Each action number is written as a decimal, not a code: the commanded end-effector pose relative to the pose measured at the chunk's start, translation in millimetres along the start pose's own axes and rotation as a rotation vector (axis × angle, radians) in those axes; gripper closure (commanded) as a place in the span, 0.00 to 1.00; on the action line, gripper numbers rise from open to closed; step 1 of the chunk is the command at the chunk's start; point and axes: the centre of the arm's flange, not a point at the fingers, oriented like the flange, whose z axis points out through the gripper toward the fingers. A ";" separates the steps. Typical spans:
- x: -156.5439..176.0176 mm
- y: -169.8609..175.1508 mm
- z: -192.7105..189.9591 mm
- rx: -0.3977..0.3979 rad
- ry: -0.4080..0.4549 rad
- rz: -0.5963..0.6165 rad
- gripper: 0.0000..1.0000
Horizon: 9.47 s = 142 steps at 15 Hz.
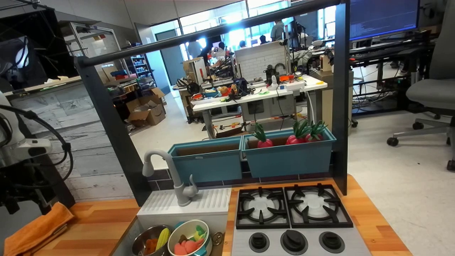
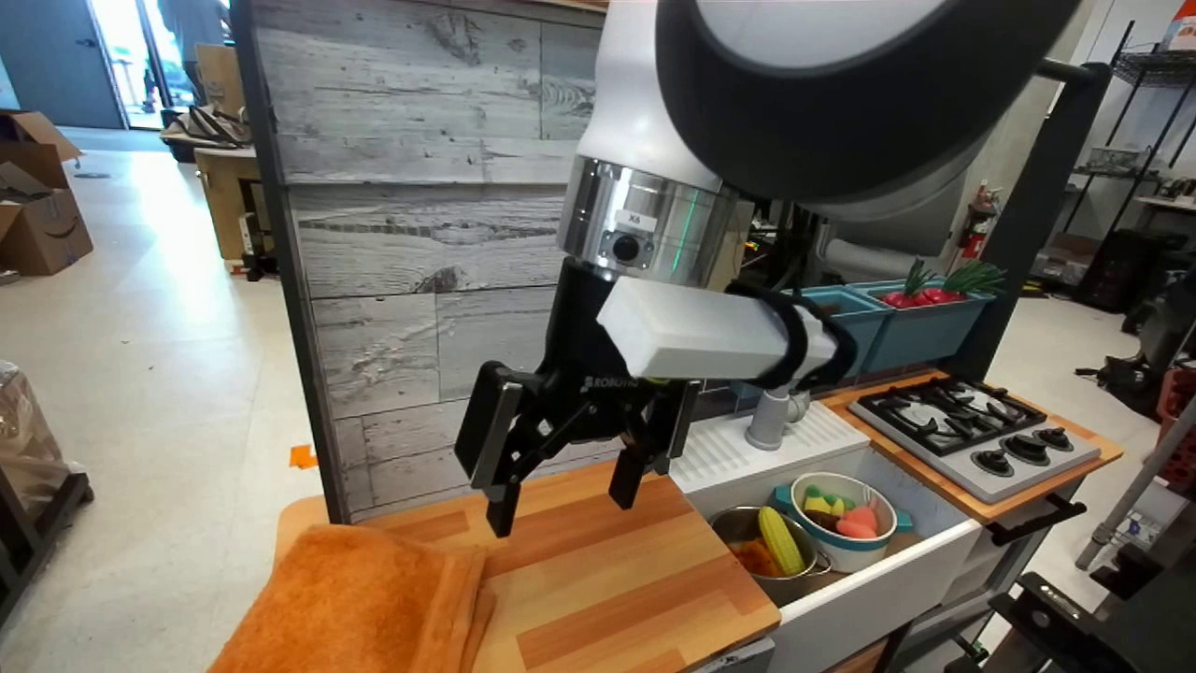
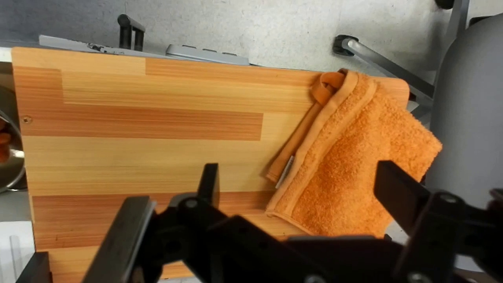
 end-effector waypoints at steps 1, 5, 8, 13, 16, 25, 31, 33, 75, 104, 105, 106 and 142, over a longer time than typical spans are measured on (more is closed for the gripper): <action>1.0 -6.0 5.4 0.008 0.033 0.007 0.00; 22.6 -35.3 36.3 -0.018 0.109 -0.033 0.00; 46.4 -69.6 65.3 -0.024 0.151 -0.090 0.00; 80.4 -87.3 134.9 -0.039 0.171 -0.091 0.00; 45.5 -72.0 120.0 -0.047 0.153 -0.108 0.00; 16.7 -29.0 153.6 -0.096 0.000 -0.050 0.00; -14.5 84.3 130.5 -0.260 -0.028 0.190 0.00; -20.7 126.5 103.6 -0.348 0.015 0.252 0.00; 35.2 -26.2 212.7 -0.157 -0.004 0.128 0.00; 45.5 -51.8 221.9 -0.303 0.002 0.085 0.00; 40.9 -30.2 216.1 -0.317 -0.004 0.125 0.00; 35.9 -13.3 207.5 -0.343 -0.018 0.172 0.00; 13.1 135.8 166.1 -0.526 -0.046 0.558 0.00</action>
